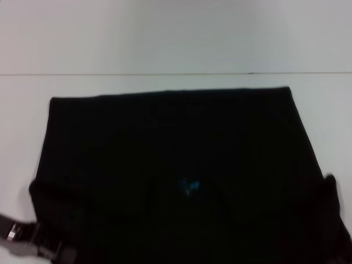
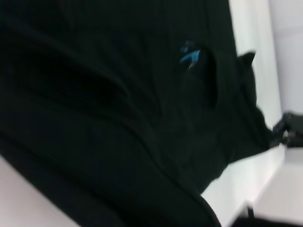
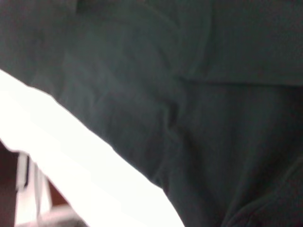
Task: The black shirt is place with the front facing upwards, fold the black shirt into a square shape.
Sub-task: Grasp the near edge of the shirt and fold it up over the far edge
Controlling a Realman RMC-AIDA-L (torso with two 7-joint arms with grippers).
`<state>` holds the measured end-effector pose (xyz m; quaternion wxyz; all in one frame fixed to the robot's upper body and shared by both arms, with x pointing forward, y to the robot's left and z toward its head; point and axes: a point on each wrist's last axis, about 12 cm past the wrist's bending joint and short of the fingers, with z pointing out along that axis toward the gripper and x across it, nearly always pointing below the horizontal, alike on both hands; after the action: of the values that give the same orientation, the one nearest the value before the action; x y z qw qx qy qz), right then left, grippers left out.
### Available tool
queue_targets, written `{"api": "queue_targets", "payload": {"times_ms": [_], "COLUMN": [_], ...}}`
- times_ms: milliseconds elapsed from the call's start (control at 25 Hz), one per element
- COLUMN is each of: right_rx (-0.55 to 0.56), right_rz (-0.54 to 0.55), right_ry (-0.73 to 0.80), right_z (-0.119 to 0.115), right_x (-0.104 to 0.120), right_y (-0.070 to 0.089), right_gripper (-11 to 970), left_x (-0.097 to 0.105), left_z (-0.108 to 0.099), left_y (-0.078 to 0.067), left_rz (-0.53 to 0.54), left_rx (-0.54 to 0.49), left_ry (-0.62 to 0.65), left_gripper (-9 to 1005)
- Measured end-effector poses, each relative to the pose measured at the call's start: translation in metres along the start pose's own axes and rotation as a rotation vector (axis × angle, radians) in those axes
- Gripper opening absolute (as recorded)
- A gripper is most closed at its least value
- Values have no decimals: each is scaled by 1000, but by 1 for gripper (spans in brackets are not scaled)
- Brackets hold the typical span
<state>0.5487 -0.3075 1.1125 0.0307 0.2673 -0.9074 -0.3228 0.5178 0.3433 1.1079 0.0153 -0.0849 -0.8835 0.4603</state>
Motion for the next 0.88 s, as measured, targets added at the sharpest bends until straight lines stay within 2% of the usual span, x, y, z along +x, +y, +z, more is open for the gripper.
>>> {"api": "queue_targets", "payload": {"times_ms": [200,320,440,520,600,640,680,720,760,800,880], "right_rx": [-29,-26,-29,-30,-57,-57,-78,-97,-141,-141,-166], "right_rz": [-39,-39,-19,10,115,115,158,195,264,264,313], "right_ry": [121,97,5,-95,-311,-311,-389,-460,-620,-620,-760], "right_z": [19,18,9,-4,-27,-27,-34,-41,-55,-55,-63], "right_x": [9,7,4,3,7,7,10,12,18,18,23], "right_y": [6,6,2,-4,-17,-17,-21,-25,-32,-32,-39], "right_gripper": [57,57,57,57,56,56,56,56,56,56,56], "left_x": [10,6,-2,-11,-22,-27,-31,-36,-45,-45,-52], "left_z": [5,6,3,-4,-15,-20,-26,-31,-40,-40,-49], "left_y": [-1,-4,-8,-12,-14,-16,-15,-14,-10,-10,-5], "left_rz": [-13,1,22,34,42,44,40,32,8,8,-19], "left_rx": [-10,-13,-5,7,21,25,24,14,-2,-2,-2], "left_ry": [119,129,91,28,-78,-127,-175,-234,-348,-348,-486], "left_gripper": [26,26,26,27,27,27,26,26,26,27,30]}}
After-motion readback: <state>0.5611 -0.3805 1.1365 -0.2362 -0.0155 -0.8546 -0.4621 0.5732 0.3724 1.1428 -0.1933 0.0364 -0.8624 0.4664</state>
